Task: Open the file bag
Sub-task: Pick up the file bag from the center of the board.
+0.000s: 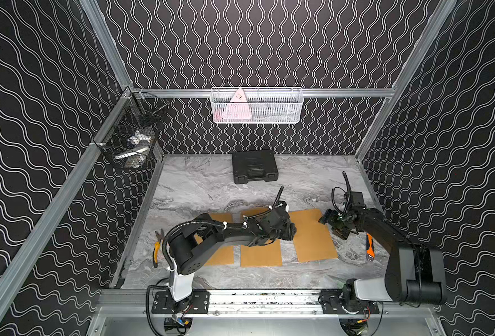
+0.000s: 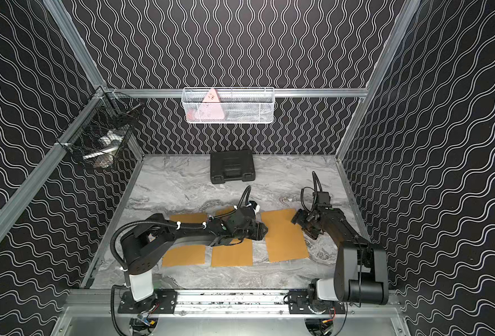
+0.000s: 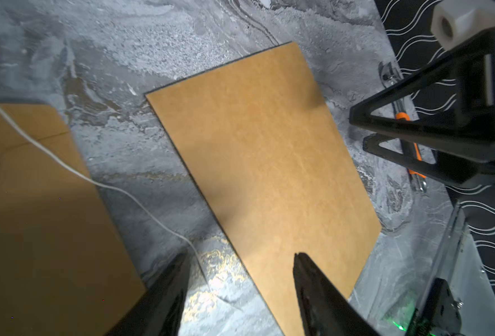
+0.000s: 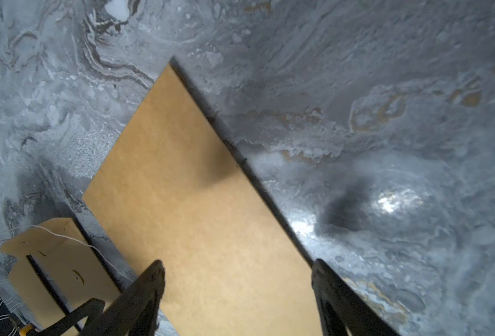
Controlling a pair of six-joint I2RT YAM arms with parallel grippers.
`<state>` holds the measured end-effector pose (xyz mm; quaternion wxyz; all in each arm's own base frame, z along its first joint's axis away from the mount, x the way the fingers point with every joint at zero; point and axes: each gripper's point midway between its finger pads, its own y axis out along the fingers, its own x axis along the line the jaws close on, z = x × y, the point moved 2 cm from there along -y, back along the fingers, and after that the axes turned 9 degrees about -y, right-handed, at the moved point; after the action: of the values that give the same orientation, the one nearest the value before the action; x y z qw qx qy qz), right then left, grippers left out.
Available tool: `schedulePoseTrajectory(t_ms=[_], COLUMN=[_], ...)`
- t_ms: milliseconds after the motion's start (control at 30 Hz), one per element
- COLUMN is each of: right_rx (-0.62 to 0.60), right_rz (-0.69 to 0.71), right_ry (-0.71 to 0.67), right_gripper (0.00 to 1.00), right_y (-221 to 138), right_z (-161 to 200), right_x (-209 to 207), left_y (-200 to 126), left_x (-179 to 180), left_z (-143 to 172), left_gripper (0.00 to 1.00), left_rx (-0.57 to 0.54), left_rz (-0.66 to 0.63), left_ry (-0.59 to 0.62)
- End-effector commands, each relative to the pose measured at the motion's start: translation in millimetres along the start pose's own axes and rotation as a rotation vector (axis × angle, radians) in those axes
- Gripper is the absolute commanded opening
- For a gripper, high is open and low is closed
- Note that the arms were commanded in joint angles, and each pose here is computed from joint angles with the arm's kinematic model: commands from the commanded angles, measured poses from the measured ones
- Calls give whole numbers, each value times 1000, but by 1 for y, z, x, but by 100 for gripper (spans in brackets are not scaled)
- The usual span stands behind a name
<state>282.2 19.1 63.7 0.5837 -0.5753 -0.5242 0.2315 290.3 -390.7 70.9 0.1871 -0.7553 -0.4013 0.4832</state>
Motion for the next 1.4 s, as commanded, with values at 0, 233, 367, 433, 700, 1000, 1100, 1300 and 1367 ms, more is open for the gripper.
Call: schedulePoseTrajectory(t_ms=[0, 233, 367, 433, 700, 1000, 1100, 1300, 1367], right_rx=[6, 43, 43, 48, 61, 72, 71, 28, 14], right_rz=[-28, -40, -45, -42, -25, -13, -57, -187, -235], right_ry=[-10, 0, 0, 0, 1, -10, -14, -34, -43], right_gripper=[81, 81, 81, 81, 82, 82, 81, 81, 81], right_y=[3, 14, 15, 16, 21, 23, 21, 5, -2], right_z=[-1, 5, 6, 7, 8, 7, 8, 3, 1], right_x=[0, -4, -4, -5, -11, -14, -7, 16, 25], left_y=[8, 19, 21, 22, 29, 36, 40, 44, 45], left_x=[5, 9, 10, 11, 16, 19, 21, 26, 27], left_z=[4, 9, 11, 12, 16, 20, 23, 27, 28], left_gripper=[61, 61, 61, 61, 60, 60, 59, 59, 59], left_rx=[10, 23, 26, 29, 42, 61, 72, 85, 88], left_rz=[-40, -60, -74, -80, -96, -111, -115, -128, -131], left_ry=[-2, 4, 14, 13, 10, 11, 8, 7, 7])
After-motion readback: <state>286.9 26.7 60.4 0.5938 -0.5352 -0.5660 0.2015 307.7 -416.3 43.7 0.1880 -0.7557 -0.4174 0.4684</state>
